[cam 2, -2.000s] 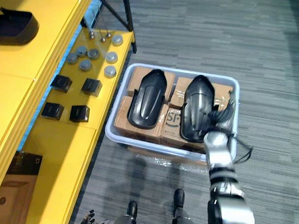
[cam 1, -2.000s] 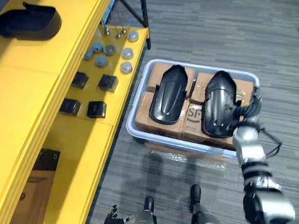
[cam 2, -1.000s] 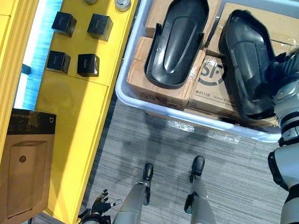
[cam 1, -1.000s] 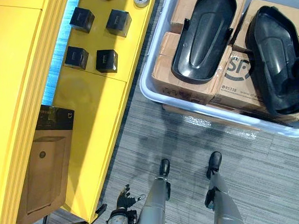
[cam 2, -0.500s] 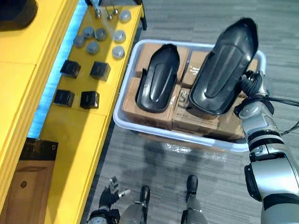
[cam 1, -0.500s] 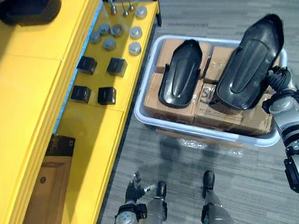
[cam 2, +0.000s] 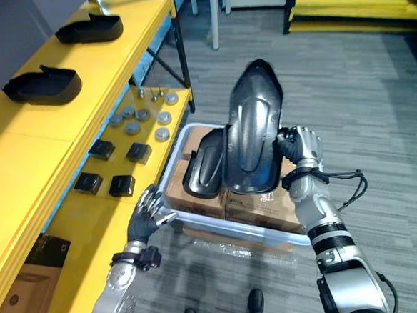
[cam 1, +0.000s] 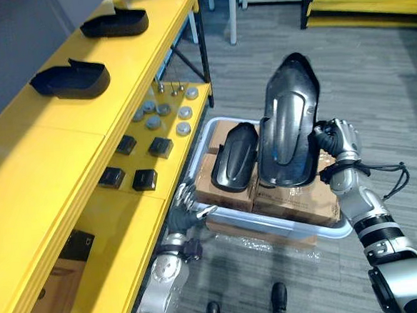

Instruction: Walk over and take plastic housings, then place them on the shelf

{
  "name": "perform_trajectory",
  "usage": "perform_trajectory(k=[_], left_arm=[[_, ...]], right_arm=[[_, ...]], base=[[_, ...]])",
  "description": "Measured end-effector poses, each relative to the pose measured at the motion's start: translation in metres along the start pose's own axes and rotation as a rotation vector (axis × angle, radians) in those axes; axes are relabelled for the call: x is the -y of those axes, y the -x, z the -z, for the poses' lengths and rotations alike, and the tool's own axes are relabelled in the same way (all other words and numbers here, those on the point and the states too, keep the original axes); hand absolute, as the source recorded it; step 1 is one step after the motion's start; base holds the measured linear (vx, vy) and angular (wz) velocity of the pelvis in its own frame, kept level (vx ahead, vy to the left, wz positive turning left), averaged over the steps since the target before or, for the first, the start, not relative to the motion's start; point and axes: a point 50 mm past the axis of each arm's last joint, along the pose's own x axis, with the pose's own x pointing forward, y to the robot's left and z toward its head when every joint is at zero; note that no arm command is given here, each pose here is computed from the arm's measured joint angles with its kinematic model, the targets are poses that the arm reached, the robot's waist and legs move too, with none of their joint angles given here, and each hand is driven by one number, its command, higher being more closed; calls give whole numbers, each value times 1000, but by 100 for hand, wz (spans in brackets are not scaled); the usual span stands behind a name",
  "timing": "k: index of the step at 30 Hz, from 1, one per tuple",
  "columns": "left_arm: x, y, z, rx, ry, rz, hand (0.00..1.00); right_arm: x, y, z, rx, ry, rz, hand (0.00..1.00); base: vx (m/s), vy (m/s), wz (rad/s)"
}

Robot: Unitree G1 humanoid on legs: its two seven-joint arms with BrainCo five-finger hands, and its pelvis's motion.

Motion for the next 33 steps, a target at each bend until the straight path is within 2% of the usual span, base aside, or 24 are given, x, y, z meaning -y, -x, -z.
perform_trajectory(k=[6,13,20,26,27,30,33], left_arm=[[15,-4,18,-121,148,73,0],[24,-8,22,-181,200,123,0],[33,-18,18,-183,174,154,0],[21,-33,15,-177,93,33,0],[15,-38,14,-168,65,-12,100],[4,-48,8,-150,45,-130,100],[0,-54,7,-153,34,-174,100]], right_arm=[[-16,14,-30,144,40,-42,100],[-32,28,-39,208,74,-106,100],[-48,40,-48,260,72,-174,100],[-54,55,-56,300,64,-185,100],[-56,58,-60,317,58,-187,100],[-63,64,-66,328,37,-204,100],[-64,71,-72,343,5,-191,100]], base=[[0,2,-1],[0,0,0],[7,5,3],[-5,2,9],[0,0,0],[-4,-6,2],[1,-4,1]])
